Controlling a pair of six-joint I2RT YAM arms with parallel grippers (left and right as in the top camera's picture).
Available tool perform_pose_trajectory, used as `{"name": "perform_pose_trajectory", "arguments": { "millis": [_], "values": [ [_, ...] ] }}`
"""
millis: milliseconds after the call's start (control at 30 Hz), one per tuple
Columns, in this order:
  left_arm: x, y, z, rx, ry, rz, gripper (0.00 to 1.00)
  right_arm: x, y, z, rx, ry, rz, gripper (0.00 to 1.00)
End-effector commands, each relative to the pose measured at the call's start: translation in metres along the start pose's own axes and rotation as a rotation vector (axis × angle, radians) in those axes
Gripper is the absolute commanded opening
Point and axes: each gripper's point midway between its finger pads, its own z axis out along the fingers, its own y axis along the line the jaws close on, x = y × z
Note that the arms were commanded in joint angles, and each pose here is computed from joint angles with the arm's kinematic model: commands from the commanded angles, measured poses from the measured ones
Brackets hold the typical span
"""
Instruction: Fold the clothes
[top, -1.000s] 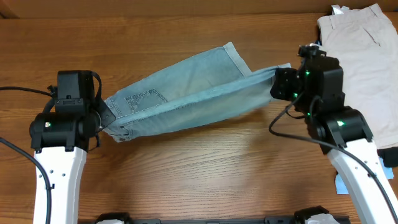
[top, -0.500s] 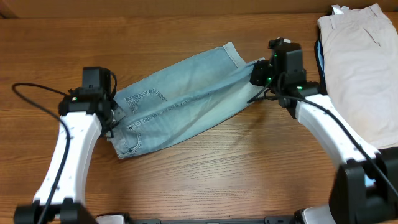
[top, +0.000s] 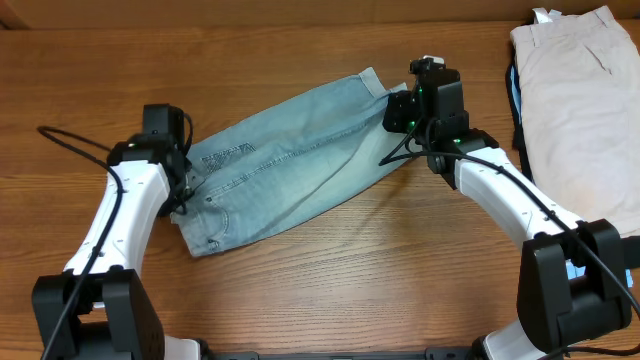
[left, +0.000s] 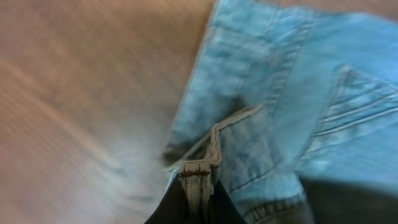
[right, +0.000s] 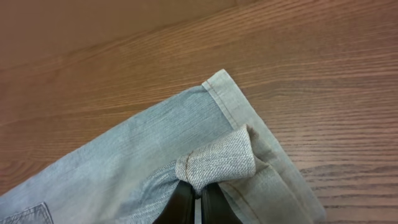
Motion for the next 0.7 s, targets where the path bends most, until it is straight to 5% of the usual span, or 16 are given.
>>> {"name": "perform_pose_trajectory", "arguments": {
  "millis": [0, 267, 367, 433, 467, 533, 600, 667],
  "values": [
    [-0.01, 0.012, -0.013, -0.019, 0.0, -0.048, 0.03, -0.014, -0.002, -0.001, 0.016, -0.039, -0.005, 0.04],
    [-0.027, 0.036, -0.03, -0.098, -0.022, -0.085, 0.04, -0.02, 0.001, -0.001, 0.003, -0.065, -0.023, 0.04],
    [-0.056, 0.025, -0.03, -0.044, -0.136, -0.129, 0.18, -0.033, 0.011, 0.003, -0.032, -0.131, -0.034, 0.04],
    [-0.079, 0.009, -0.034, 0.028, -0.223, -0.153, 0.37, -0.041, 0.018, 0.009, -0.058, -0.18, -0.04, 0.04],
    [-0.092, 0.0, -0.037, 0.067, -0.275, -0.148, 0.55, -0.046, 0.022, 0.012, -0.073, -0.209, -0.043, 0.06],
    [-0.112, -0.016, -0.046, 0.134, -0.358, -0.121, 0.99, -0.054, 0.025, 0.014, -0.092, -0.252, -0.045, 0.54],
    [-0.126, -0.027, -0.056, 0.186, -0.409, -0.103, 1.0, -0.06, 0.028, 0.013, -0.103, -0.28, -0.046, 1.0],
    [-0.133, -0.03, -0.068, 0.203, -0.423, -0.092, 1.0, -0.063, 0.024, 0.012, -0.091, -0.289, -0.043, 1.0]
  ]
}}
